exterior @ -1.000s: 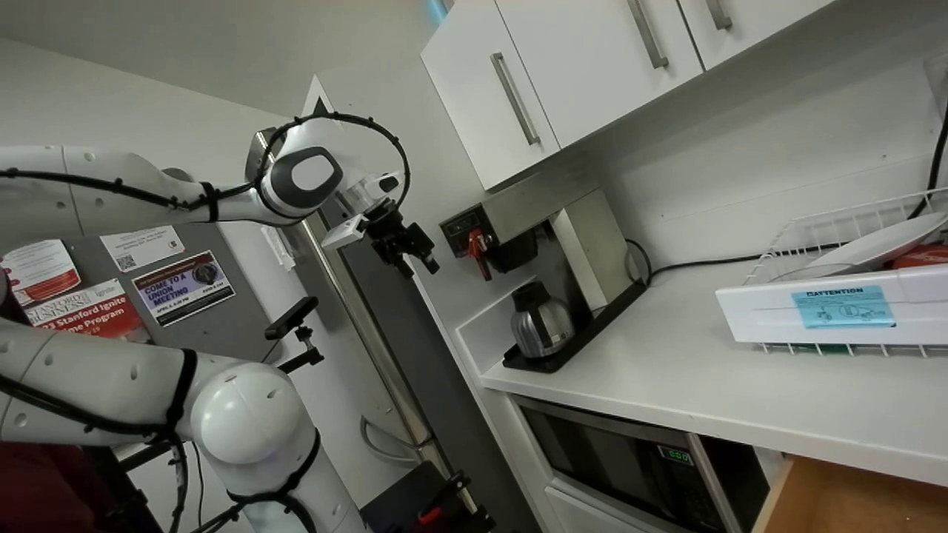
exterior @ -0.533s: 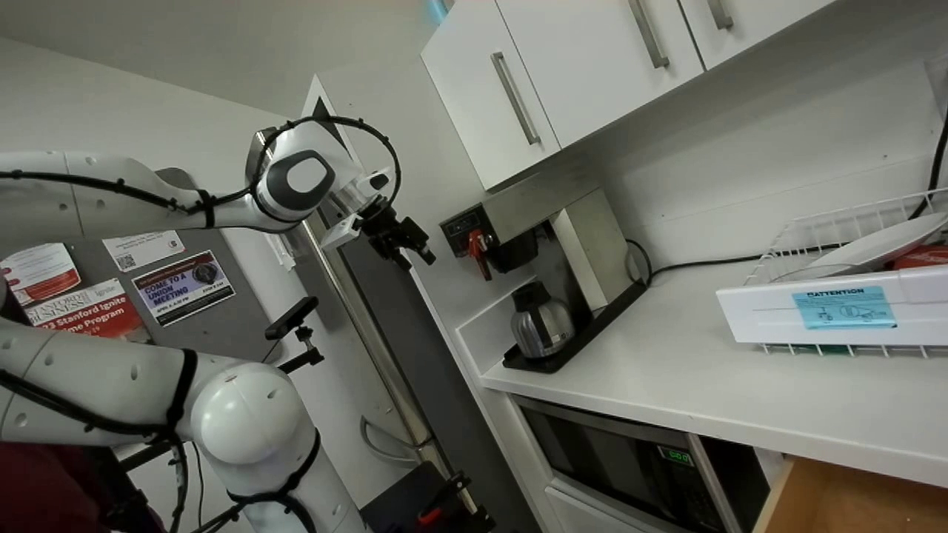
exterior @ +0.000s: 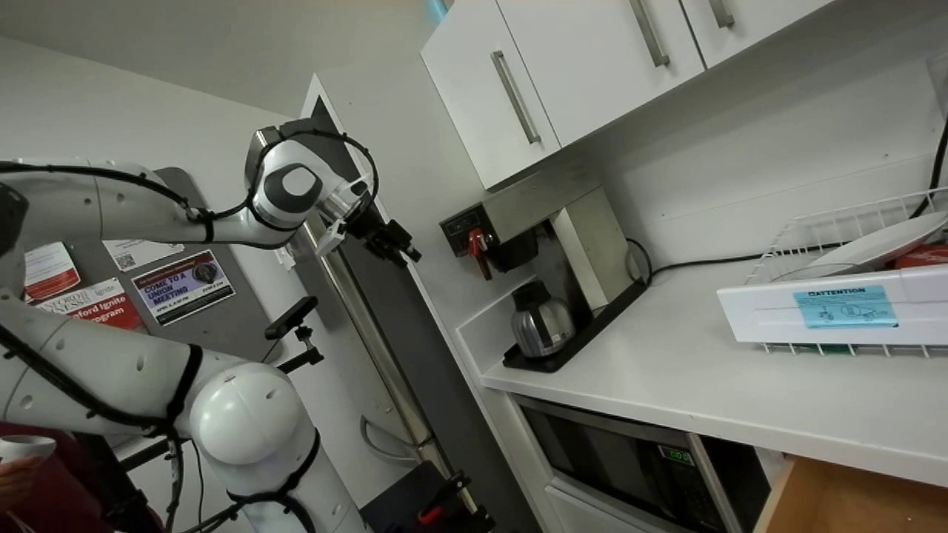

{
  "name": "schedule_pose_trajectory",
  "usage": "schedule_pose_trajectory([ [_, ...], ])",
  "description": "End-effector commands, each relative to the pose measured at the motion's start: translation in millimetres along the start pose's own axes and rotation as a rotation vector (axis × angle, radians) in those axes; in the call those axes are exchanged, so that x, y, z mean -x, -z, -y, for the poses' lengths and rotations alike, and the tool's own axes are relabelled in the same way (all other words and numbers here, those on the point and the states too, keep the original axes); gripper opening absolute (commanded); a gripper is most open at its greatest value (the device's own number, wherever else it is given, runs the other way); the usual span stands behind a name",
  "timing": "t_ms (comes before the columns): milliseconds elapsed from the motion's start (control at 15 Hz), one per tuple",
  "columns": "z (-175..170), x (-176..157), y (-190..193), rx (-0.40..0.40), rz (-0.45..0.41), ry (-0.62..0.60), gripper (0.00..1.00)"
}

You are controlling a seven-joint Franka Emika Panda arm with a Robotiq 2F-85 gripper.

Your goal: Turn on the coffee maker

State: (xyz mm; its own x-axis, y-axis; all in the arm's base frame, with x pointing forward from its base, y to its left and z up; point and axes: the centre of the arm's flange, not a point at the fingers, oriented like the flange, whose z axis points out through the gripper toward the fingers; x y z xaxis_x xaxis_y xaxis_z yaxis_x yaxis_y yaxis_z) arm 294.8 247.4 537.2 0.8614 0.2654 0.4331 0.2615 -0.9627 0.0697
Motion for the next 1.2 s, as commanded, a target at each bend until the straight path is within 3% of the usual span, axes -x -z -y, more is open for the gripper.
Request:
schedule_pose_trajectory([
  [0,33.2,-46.4,-20.4,0.025,-0.044,0.016,0.42],
  [400,39.4,-100.3,-59.6,0.074,-0.116,0.032,0.00],
  [733,36.6,-120.3,-66.2,-0.054,-0.148,0.053,0.00],
  [800,29.9,-106.5,-67.0,0.001,-0.139,0.040,0.01],
  [1133,36.0,-113.3,-69.5,-0.028,-0.139,0.049,0.01],
])
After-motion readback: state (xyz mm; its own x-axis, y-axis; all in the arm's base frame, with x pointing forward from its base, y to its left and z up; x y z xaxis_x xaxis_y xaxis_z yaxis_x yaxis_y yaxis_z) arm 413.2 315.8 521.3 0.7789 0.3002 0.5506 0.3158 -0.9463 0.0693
